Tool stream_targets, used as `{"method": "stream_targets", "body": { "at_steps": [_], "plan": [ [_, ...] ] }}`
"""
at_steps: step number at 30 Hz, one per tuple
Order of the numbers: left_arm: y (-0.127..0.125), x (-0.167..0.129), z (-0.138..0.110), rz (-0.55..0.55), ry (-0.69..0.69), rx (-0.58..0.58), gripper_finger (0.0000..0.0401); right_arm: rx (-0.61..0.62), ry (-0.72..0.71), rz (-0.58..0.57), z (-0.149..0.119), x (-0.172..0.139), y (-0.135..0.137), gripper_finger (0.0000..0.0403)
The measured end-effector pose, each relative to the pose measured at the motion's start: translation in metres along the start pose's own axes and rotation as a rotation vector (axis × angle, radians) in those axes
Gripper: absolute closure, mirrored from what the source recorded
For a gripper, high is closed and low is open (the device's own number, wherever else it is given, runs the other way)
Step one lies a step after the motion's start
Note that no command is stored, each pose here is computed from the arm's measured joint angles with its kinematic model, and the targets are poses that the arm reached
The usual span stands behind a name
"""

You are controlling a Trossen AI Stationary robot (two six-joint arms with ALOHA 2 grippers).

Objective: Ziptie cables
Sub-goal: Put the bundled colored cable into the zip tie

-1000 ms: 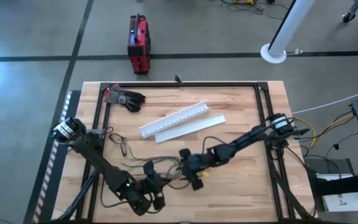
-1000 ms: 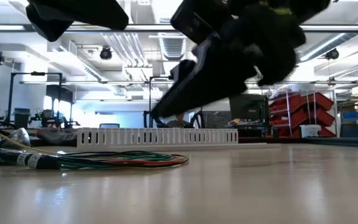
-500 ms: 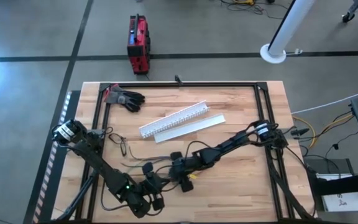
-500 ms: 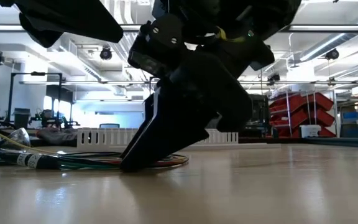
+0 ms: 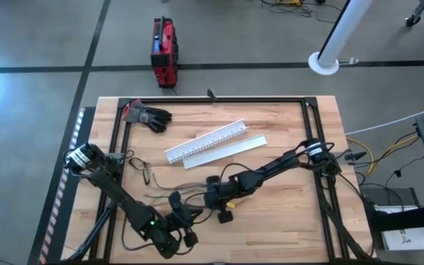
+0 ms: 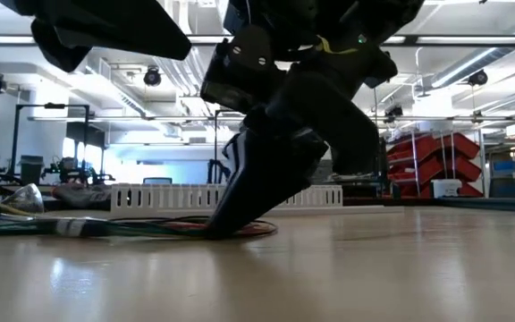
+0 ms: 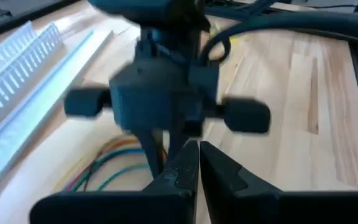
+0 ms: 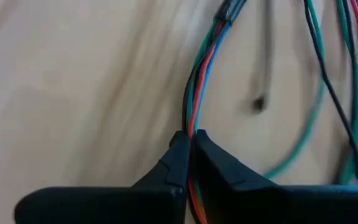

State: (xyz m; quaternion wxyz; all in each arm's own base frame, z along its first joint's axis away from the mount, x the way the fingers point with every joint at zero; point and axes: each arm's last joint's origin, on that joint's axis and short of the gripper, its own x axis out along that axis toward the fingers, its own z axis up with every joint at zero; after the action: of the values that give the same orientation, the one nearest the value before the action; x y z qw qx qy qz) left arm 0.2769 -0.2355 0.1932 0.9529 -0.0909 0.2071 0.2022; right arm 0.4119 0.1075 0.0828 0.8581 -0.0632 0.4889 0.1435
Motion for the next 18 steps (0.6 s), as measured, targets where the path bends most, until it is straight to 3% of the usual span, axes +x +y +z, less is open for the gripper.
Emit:
{"method": "stream_targets", "body": {
  "at_steps": [5,8,13,18],
  "plan": [
    [-0.003,0.0,-0.006,-0.024,0.034,-0.011,0.0401,-0.012,0.116,-0.019,-0.002,-0.047,0.005,0.04],
    [-0.004,-0.002,-0.008,-0.036,0.042,-0.018,0.0401,-0.036,0.054,-0.052,0.008,-0.092,0.01,0.0401],
    [-0.006,-0.005,-0.009,-0.048,0.04,-0.023,0.0401,-0.029,-0.035,-0.117,0.0,-0.154,0.016,0.0402],
    [-0.006,-0.004,-0.007,-0.023,0.0,-0.021,0.0401,-0.008,-0.271,-0.167,-0.011,-0.213,0.025,0.0402]
  ]
}}
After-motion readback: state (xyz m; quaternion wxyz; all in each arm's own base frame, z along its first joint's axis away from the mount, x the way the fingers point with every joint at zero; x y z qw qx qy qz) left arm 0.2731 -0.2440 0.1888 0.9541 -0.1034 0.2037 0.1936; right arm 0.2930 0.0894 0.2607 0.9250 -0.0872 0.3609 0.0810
